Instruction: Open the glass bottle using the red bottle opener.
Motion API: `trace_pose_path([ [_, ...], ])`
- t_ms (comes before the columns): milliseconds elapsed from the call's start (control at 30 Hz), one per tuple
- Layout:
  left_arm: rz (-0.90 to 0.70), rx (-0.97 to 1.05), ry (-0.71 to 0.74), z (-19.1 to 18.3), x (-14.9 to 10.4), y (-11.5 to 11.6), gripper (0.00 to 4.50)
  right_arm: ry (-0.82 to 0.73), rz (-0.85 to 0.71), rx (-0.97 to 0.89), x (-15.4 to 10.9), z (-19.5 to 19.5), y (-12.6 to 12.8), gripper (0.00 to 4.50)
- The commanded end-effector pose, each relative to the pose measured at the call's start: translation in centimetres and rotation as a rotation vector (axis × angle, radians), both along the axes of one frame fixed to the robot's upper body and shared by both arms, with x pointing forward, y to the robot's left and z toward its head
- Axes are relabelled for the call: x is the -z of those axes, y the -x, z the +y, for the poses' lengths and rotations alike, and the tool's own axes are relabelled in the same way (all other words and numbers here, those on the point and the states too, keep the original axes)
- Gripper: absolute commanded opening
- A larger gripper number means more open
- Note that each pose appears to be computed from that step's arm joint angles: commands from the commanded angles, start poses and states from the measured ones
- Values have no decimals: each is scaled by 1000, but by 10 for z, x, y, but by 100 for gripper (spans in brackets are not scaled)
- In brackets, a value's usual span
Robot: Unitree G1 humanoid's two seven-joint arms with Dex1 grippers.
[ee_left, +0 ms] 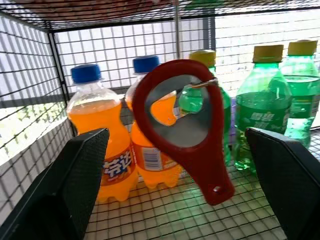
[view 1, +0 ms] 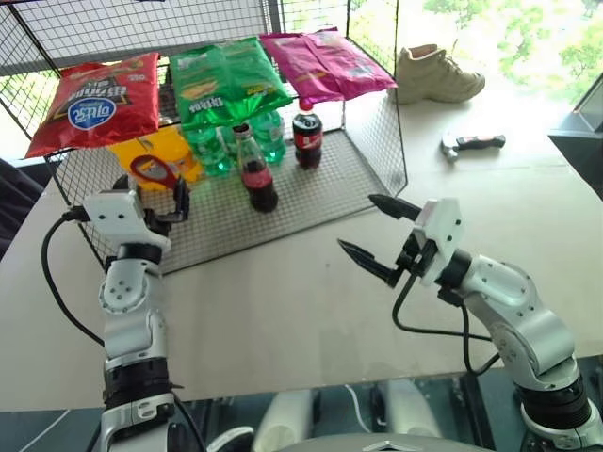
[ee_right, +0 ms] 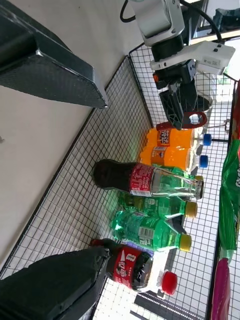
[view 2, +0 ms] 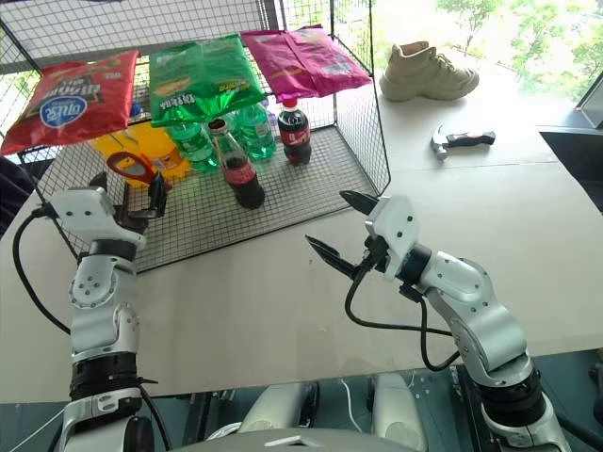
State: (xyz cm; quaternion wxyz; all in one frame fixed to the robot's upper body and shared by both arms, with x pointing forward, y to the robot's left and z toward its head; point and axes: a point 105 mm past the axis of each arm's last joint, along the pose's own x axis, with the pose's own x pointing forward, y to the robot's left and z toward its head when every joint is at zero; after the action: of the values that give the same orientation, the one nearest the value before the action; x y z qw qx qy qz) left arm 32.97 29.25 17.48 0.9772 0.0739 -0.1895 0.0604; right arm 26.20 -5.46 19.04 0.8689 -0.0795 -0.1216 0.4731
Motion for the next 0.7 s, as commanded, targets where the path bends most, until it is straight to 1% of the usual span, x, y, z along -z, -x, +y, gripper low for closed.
trace_pose_path([
  [33, -47, -7, -25, 0, -11, 2, 450, -13, -46, -11, -10, 1, 7, 445],
  [333, -81, -8, -2, 3, -19, -10, 450, -10, -54, -17, -10, 2, 7, 445],
  [433, -97, 14, 9, 1, -22, -12, 374, -9, -55, -16, -10, 1, 7, 450],
  [500, -98, 25, 15, 0, -21, -13, 297, -9, -54, -15, -9, 1, 7, 450],
  [533, -97, 29, 16, -1, -20, -12, 240, -10, -54, -15, -9, 1, 7, 450],
  [600, -95, 37, 23, -3, -18, -12, 156, -10, -53, -13, -9, 0, 7, 450],
  [667, -103, 52, 58, -5, -17, -10, 50, -9, -53, -13, -8, 0, 7, 450],
  [700, -106, 59, 74, -6, -16, -9, 18, -8, -52, -13, -8, 0, 7, 450],
])
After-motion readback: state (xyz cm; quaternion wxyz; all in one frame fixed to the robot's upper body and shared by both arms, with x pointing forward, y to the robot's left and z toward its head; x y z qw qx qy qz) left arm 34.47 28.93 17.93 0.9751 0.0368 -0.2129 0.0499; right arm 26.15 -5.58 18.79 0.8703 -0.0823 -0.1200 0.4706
